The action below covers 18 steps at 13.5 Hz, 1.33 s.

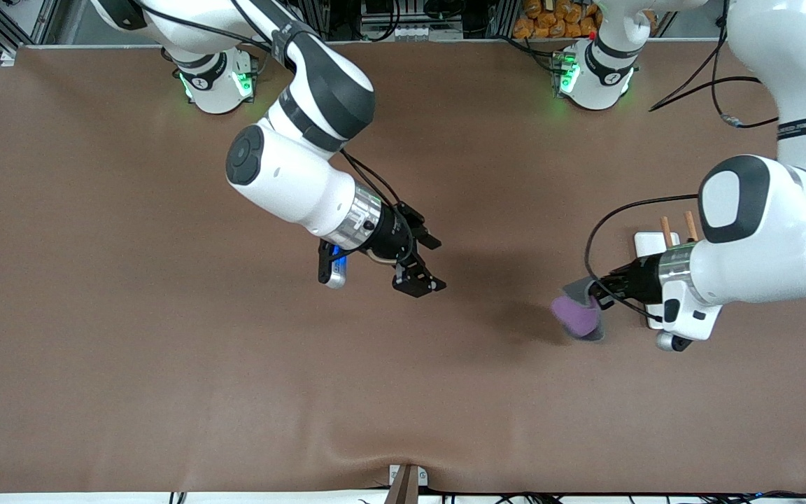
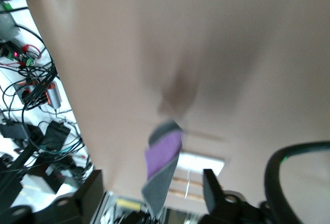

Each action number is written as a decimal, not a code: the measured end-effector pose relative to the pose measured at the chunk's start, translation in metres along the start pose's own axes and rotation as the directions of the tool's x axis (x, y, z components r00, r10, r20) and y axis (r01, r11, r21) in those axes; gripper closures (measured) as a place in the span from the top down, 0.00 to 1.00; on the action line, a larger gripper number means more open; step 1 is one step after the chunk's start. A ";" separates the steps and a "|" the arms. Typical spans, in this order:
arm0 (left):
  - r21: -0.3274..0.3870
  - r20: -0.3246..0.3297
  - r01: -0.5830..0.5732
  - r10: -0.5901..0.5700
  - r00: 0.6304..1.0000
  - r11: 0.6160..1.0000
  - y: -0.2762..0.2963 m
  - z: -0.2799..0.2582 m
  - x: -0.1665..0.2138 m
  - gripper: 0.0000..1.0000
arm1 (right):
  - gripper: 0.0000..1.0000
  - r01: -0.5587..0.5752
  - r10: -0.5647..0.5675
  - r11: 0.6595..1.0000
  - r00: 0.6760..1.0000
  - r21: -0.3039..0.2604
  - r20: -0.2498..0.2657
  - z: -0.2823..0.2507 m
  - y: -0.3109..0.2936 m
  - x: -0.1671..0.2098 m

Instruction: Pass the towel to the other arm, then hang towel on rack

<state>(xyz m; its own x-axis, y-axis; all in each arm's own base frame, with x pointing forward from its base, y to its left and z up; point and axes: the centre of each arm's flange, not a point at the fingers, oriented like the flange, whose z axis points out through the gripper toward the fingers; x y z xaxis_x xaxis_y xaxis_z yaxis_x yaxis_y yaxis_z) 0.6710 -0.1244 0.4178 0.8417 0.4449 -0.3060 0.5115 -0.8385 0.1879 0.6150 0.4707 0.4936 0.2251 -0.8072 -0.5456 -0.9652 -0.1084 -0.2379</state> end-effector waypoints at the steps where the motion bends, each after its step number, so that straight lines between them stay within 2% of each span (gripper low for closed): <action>1: 0.039 -0.003 -0.037 0.037 0.999 0.999 -0.016 0.000 0.009 0.02 | 1.00 0.052 -0.052 0.999 0.997 -0.004 -0.063 -0.009 0.002 -0.002; 3: 0.066 0.018 -0.108 0.107 0.994 0.992 -0.052 0.001 0.029 0.02 | 1.00 0.097 -0.103 0.994 0.985 -0.049 -0.138 -0.024 0.007 -0.005; 5: 0.063 0.049 -0.163 0.160 0.986 0.985 -0.090 0.001 0.048 0.02 | 1.00 0.099 -0.110 0.993 0.978 -0.071 -0.177 -0.042 0.005 0.003; 6: 0.058 0.062 -0.190 0.186 0.981 0.980 -0.110 0.000 0.057 0.02 | 1.00 0.122 -0.134 0.990 0.969 -0.068 -0.208 -0.054 0.002 0.007; 7: 0.044 0.085 -0.231 0.227 0.970 0.972 -0.142 -0.004 0.069 0.02 | 1.00 0.195 -0.209 0.978 0.947 -0.081 -0.246 -0.073 0.001 0.007; 8: 0.035 0.101 -0.251 0.246 0.964 0.967 -0.162 -0.008 0.075 0.02 | 1.00 0.248 -0.269 0.962 0.929 -0.112 -0.254 -0.082 0.005 0.005; 9: 0.023 0.124 -0.271 0.266 0.956 0.962 -0.181 -0.012 0.079 0.02 | 1.00 0.316 -0.356 0.930 0.899 -0.185 -0.254 -0.087 0.011 0.005; 12: -0.004 0.166 -0.300 0.297 0.941 0.954 -0.217 -0.032 0.079 0.02 | 1.00 0.474 -0.563 0.801 0.803 -0.366 -0.192 -0.116 0.015 0.034; 14: -0.016 0.162 -0.321 0.319 0.934 0.947 -0.232 -0.046 0.078 0.02 | 1.00 0.552 -0.668 0.683 0.738 -0.478 -0.101 -0.155 0.015 0.075; 15: -0.022 0.156 -0.320 0.319 0.935 0.947 -0.243 -0.050 0.080 0.02 | 1.00 0.595 -0.711 0.624 0.701 -0.506 -0.053 -0.175 0.013 0.094; 16: -0.028 0.152 -0.318 0.318 0.936 0.948 -0.255 -0.053 0.083 0.02 | 1.00 0.651 -0.760 0.562 0.650 -0.510 -0.009 -0.197 0.009 0.113; 18: -0.040 0.141 -0.328 0.330 0.933 0.944 -0.274 -0.057 0.089 0.02 | 1.00 0.761 -0.852 0.410 0.516 -0.503 0.086 -0.245 0.002 0.156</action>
<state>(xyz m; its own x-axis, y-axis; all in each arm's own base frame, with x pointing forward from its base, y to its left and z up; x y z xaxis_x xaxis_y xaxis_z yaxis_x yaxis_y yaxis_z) 0.6155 0.1633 0.3927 0.9299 0.0939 -0.3555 0.2139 -0.9246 0.3153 0.6153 0.2024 0.6045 0.9502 -0.2740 -0.1481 -0.2910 -0.9506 -0.1083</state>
